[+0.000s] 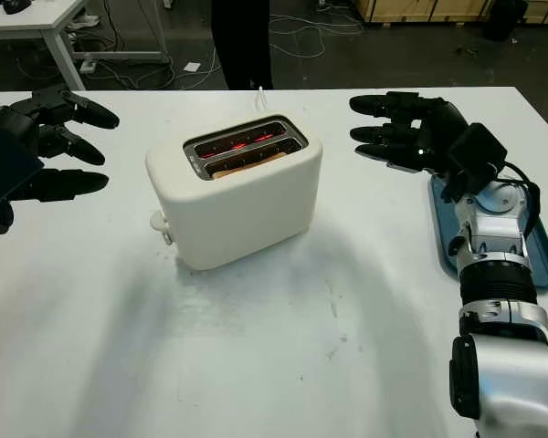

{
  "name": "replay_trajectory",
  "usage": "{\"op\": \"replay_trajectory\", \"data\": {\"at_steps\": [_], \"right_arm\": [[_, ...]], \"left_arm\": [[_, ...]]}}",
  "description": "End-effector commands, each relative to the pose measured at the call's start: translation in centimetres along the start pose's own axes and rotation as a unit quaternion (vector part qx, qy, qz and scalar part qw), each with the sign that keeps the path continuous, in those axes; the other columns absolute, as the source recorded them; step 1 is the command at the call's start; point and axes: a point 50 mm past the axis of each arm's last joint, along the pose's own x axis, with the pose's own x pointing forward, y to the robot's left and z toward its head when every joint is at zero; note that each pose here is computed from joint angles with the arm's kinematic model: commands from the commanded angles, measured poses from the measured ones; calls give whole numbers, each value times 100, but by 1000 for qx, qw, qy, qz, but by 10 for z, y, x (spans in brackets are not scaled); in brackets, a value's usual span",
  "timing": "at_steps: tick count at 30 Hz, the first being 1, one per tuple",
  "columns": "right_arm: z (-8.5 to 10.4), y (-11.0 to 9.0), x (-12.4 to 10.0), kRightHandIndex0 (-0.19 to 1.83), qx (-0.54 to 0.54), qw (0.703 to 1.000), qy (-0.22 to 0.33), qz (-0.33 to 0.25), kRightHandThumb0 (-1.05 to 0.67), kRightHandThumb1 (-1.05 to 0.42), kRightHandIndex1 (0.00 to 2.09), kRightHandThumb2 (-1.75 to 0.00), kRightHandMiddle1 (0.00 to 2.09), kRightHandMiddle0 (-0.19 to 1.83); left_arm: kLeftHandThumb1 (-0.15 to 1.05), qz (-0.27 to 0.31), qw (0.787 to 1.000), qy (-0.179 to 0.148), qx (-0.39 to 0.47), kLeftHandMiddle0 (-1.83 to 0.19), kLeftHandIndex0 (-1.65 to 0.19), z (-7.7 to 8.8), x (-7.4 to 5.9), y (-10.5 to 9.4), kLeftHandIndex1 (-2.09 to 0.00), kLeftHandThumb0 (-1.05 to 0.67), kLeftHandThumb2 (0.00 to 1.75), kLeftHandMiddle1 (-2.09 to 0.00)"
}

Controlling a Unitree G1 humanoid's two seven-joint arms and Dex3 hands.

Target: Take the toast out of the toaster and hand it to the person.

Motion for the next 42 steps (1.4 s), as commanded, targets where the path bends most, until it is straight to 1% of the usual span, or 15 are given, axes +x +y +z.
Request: {"op": "replay_trajectory", "data": {"at_steps": [1,11,15,23,28,32,42], "right_arm": [[-4,1,-1,86,15,1000,3,-4,-44,-77,1,0,0,79],[-3,1,-1,87,9,1000,2,-4,-44,-77,1,0,0,79],[-3,1,-1,86,11,1000,5,-3,-44,-77,0,0,0,79],[-2,1,-1,85,10,1000,2,-2,-42,-78,0,0,0,78],[-1,0,-1,86,-1,1000,3,-5,-44,-77,1,0,0,79],[-1,0,-1,86,-2,1000,6,-4,-44,-78,0,0,0,79],[-1,1,0,87,0,1000,2,-5,-46,-78,1,0,1,80]], "left_arm": [[92,2,1000,-8,5,-39,-34,4,-1,3,-109,46,19,-138],[92,1,1000,-6,4,-38,-32,3,-1,2,-108,45,19,-139],[92,0,1000,-11,3,-39,-33,3,-1,2,-108,46,20,-139],[92,1,1000,-7,0,-39,-33,2,0,3,-110,45,20,-141],[92,4,1000,-7,6,-38,-33,4,0,2,-109,45,18,-139],[92,4,1000,-11,0,-40,-34,3,0,3,-109,47,19,-140],[92,3,1000,-9,2,-39,-34,4,0,3,-110,47,20,-141]]}}
